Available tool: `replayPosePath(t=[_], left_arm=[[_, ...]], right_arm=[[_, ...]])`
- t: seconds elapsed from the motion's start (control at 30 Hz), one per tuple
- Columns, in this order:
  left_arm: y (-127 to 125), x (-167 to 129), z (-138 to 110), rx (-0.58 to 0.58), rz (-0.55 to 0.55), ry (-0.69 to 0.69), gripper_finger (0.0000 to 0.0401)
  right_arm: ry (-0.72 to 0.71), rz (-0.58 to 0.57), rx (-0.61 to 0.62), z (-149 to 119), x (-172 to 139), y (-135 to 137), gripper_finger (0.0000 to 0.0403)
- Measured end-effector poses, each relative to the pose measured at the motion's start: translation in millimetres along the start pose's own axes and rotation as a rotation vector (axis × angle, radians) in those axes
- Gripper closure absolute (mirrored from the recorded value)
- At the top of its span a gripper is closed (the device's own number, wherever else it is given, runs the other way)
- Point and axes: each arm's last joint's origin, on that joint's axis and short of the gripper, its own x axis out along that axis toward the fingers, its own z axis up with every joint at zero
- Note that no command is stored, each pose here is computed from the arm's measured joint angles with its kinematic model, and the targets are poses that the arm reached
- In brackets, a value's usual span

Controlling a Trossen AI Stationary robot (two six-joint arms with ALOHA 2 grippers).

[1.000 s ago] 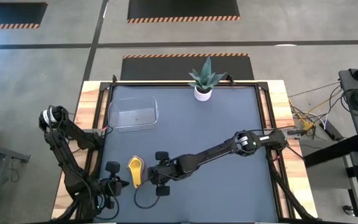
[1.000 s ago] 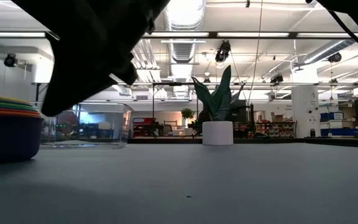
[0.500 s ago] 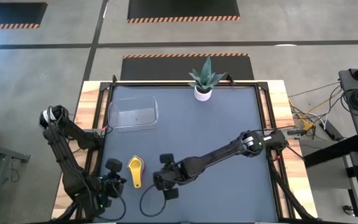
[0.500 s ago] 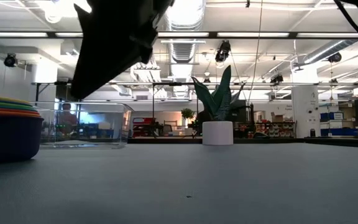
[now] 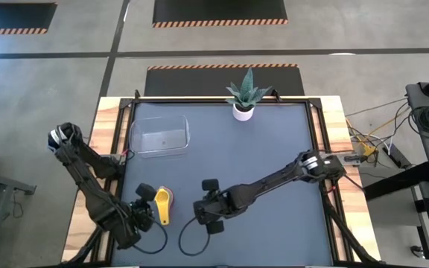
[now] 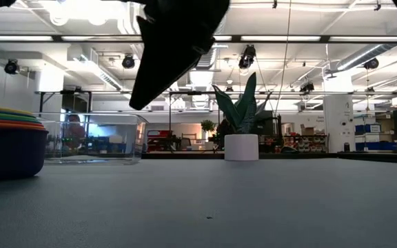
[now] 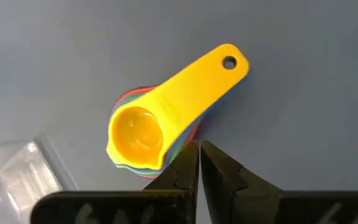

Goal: Nest measuring cups in basket
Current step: Put the stacked measuring cups into the transparent bin

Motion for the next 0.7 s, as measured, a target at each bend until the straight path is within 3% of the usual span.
replayPosePath(t=[0.13,0.27,0.53,0.7], left_arm=[[5,2,1,0.062,-0.002,0.01,0.0401],[9,7,3,0.124,-0.075,0.053,0.0401],[17,11,6,0.124,-0.089,0.068,0.0401],[16,14,6,0.124,-0.086,0.08,0.0401]], right_arm=[[-0.083,0.01,0.002,-11,-9,-4,0.0394],[-0.198,0.02,0.017,-25,-22,-11,0.0394],[-0.493,0.021,0.021,-55,-40,-25,0.0394],[-0.604,0.019,0.018,-70,-55,-34,0.0394]])
